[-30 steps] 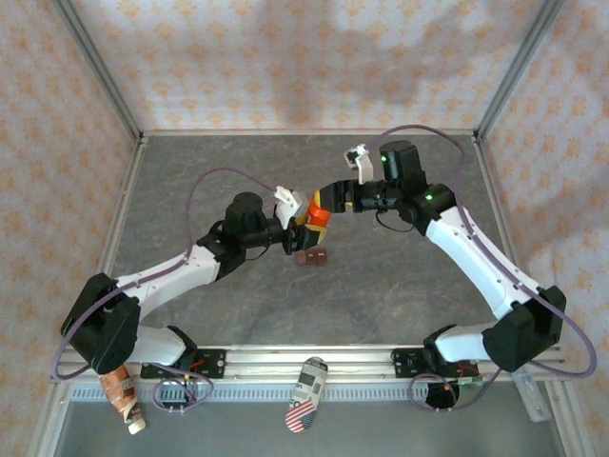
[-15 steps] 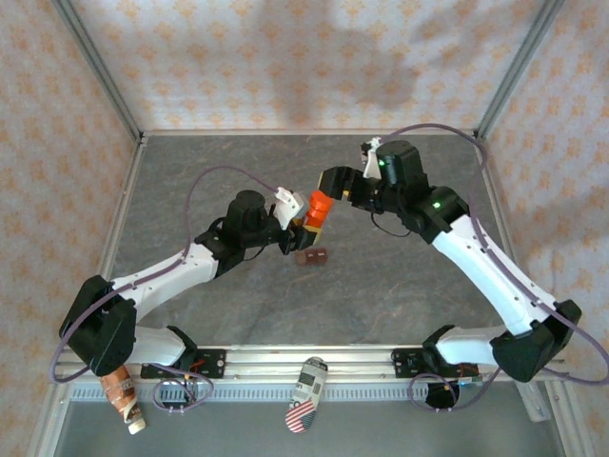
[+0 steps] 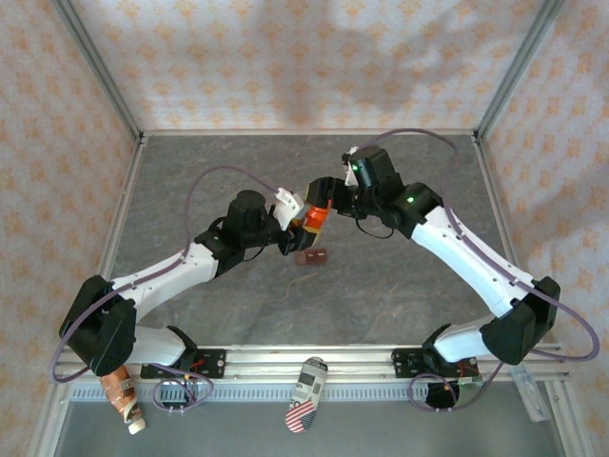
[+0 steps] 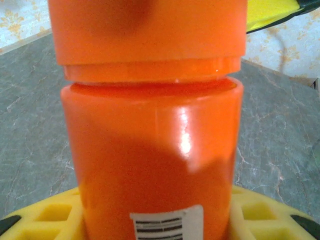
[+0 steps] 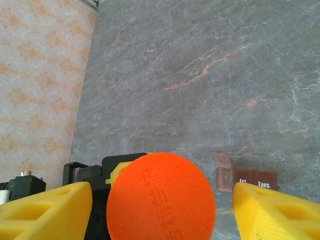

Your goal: Sort the pills into containers

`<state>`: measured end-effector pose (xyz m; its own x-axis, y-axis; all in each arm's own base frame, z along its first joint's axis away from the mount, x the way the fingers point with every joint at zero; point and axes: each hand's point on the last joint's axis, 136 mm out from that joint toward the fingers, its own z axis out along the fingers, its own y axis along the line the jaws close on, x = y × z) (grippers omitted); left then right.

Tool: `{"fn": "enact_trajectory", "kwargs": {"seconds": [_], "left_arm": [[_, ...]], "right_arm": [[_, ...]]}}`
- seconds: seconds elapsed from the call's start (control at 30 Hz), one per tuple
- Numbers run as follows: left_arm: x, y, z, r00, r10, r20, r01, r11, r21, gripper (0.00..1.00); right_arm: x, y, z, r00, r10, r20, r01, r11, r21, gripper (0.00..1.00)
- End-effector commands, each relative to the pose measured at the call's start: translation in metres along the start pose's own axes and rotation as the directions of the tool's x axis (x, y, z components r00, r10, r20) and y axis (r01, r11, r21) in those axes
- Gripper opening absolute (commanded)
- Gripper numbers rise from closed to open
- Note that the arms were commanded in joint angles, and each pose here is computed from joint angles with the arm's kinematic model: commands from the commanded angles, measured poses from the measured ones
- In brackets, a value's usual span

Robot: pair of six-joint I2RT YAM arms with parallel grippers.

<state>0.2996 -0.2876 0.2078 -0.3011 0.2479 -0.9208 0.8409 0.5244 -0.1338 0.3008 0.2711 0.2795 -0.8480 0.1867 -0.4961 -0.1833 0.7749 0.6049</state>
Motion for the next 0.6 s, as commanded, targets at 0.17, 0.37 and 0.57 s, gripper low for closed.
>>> {"fn": "enact_trajectory", "kwargs": {"seconds": [0.17,0.37,0.57], "left_arm": [[-0.034,-0.002,-0.011,0.994,0.055,0.094,-0.055,0.998,-0.011,0.00],[-0.035,-0.002,-0.011,0.993,0.053,0.101,-0.052,0.999,-0.011,0.00],[-0.035,-0.002,-0.012,0.993,0.053,0.104,-0.052,0.999,-0.012,0.00]], "right_arm": [[-0.003,-0.004,0.004,1.000,-0.010,0.017,0.009,0.999,0.033,0.68],[-0.003,-0.012,0.007,1.000,-0.015,0.018,0.014,0.998,0.066,0.67],[0.003,-0.008,0.010,1.000,-0.030,-0.008,0.031,0.999,0.037,0.66]]}}
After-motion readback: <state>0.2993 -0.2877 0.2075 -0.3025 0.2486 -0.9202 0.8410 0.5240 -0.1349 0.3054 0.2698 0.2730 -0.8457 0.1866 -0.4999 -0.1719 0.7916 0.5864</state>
